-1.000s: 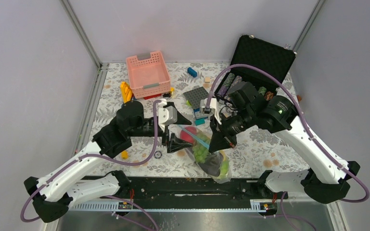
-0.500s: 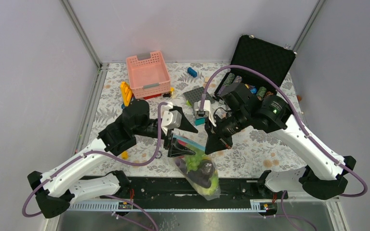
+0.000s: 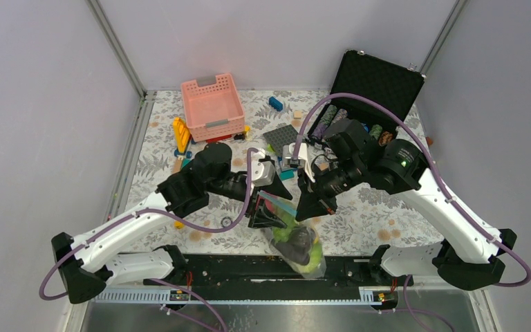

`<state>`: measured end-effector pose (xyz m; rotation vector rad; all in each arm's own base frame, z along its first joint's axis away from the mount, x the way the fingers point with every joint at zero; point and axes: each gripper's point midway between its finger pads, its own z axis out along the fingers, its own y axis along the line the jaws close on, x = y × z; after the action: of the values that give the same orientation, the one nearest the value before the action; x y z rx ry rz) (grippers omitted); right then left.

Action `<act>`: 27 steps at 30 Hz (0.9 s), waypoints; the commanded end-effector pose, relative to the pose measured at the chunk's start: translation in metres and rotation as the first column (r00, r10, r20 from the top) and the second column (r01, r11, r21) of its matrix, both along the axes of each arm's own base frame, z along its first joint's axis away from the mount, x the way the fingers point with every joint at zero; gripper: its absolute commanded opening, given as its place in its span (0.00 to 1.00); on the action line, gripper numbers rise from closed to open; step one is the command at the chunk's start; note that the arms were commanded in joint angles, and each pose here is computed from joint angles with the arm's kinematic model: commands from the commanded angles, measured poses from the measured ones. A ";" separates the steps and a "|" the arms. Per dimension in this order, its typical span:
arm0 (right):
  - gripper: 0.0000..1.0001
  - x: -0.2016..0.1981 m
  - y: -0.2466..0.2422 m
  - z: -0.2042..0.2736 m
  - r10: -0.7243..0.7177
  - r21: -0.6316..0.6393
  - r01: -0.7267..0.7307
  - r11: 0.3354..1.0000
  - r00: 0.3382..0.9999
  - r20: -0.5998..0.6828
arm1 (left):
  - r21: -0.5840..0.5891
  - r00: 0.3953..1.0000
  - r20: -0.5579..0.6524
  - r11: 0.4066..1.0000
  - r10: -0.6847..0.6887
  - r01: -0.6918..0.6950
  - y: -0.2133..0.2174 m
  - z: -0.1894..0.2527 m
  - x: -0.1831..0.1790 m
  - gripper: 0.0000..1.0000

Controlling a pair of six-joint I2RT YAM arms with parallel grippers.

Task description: Open the zip-top bag and remove the fake food

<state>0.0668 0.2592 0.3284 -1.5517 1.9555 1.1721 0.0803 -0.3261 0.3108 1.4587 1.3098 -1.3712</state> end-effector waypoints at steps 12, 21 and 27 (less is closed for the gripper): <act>0.04 0.015 -0.002 0.027 -0.137 0.183 0.105 0.977 0.976 0.169 | -0.016 0.998 0.068 1.000 -0.010 0.011 0.000 0.020 -0.001 0.00; 0.72 0.038 -0.018 0.019 -0.396 0.353 0.306 0.884 0.892 0.219 | 0.010 0.991 0.060 0.993 0.117 -0.118 0.007 0.019 0.013 0.00; 0.81 0.044 -0.030 0.013 -0.531 0.547 0.361 0.755 0.826 0.188 | -0.043 0.969 0.034 0.969 0.244 -0.242 0.010 0.030 0.026 0.00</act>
<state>0.0949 0.2250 0.3172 -1.0508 1.6855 0.9792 0.0953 -0.3162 0.2957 1.3926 1.5116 -1.2328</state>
